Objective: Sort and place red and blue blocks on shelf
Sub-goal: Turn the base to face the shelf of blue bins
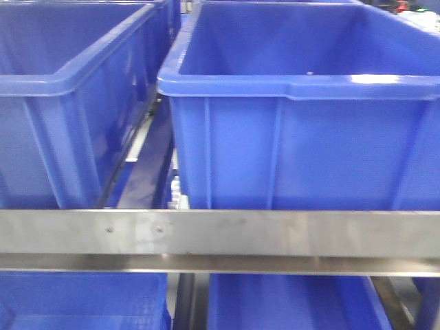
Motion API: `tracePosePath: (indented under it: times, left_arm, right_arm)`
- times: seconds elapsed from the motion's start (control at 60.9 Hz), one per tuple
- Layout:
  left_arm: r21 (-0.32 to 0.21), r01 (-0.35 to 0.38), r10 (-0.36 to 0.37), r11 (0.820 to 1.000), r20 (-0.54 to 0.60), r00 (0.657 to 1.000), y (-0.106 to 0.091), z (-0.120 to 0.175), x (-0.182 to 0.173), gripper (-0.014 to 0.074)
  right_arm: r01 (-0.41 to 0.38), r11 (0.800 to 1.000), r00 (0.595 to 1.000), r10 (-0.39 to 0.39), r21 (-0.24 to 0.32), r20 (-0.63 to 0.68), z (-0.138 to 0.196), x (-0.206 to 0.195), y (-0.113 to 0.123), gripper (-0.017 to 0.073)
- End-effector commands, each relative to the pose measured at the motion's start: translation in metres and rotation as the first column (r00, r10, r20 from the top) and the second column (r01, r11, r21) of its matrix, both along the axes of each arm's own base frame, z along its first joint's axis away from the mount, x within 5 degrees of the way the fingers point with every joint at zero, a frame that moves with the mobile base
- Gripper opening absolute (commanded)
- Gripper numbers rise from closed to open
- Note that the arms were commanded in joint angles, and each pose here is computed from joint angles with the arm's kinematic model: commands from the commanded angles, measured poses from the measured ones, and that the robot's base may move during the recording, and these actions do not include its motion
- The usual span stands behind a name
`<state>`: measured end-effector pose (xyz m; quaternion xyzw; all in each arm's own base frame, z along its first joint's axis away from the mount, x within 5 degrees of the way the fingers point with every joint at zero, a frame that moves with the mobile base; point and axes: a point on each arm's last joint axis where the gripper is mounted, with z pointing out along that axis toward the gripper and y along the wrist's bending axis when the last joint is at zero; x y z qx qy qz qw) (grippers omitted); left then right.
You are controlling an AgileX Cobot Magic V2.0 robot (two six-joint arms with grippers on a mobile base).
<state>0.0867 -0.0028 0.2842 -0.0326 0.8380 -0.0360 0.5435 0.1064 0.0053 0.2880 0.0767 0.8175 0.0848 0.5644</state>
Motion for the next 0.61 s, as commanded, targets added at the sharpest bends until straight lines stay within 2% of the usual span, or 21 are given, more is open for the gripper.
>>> tracePosePath:
  times: [0.0,0.591]
  left_arm:
    - [-0.004,0.016,-0.015,1.0,0.096,0.995,-0.0015,0.0154,0.0033,0.0134]
    - [-0.004,0.016,-0.015,1.0,0.096,0.995,-0.0015,0.0154,0.0033,0.0134]
  right_arm:
    - [0.012,1.0,0.993,-0.011,-0.008,0.116,0.0173,0.0025,-0.0013,0.0057]
    - [0.012,1.0,0.993,-0.011,-0.008,0.116,0.0173,0.0025,-0.0013,0.0057]
